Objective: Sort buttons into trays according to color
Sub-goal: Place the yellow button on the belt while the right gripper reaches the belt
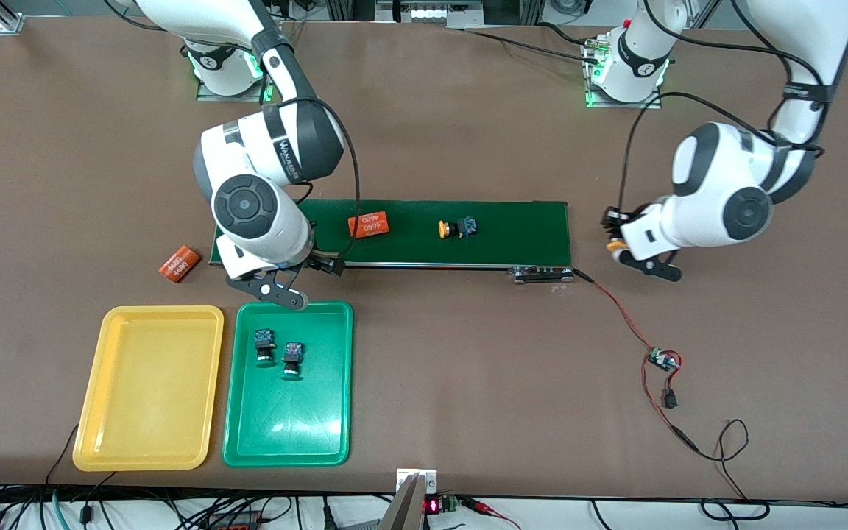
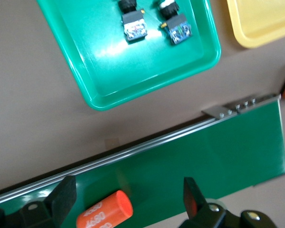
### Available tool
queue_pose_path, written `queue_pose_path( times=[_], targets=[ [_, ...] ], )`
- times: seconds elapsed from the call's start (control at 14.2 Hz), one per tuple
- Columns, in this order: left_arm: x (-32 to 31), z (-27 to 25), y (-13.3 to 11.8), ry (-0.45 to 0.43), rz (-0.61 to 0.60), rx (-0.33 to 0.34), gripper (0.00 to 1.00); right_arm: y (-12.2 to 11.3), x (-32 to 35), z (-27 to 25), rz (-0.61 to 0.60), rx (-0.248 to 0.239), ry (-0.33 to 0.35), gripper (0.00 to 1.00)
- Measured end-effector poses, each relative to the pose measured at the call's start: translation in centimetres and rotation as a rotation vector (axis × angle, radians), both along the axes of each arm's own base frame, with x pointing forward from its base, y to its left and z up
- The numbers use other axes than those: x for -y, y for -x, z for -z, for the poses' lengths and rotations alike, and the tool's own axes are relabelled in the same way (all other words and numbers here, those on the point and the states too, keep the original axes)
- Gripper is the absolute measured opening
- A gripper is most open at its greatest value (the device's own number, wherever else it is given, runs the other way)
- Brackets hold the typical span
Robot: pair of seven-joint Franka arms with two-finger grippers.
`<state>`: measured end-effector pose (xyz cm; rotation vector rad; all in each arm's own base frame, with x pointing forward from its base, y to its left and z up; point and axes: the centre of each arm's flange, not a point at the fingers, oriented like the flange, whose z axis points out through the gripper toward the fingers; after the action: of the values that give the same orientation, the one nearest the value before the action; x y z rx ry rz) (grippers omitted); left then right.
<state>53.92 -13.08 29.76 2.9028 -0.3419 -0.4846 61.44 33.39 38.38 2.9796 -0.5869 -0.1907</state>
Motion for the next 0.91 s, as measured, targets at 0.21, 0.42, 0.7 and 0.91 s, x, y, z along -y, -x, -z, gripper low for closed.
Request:
queue_pose_path(
  times=[0.21, 0.42, 0.7, 0.91],
  targets=[
    [6.7, 0.1, 0.9, -0.011, -0.041, 0.002, 0.41, 1.0, -1.6, 0.1, 0.052, -0.002, 0.015, 1.00],
    [11.6, 1.3, 2.5, 0.003, -0.039, -0.008, 0.41, 2.0, -3.1, 0.1, 0.099, 0.001, 0.027, 1.00],
    [13.2, 3.2, 3.2, 0.011, -0.048, -0.018, 0.53, 3.1, -4.8, 0.2, 0.163, 0.007, 0.042, 1.00],
    [12.6, 1.7, 2.3, 0.018, -0.064, 0.014, 0.83, 4.1, -6.1, 0.5, 0.208, 0.009, 0.056, 1.00]
  ],
)
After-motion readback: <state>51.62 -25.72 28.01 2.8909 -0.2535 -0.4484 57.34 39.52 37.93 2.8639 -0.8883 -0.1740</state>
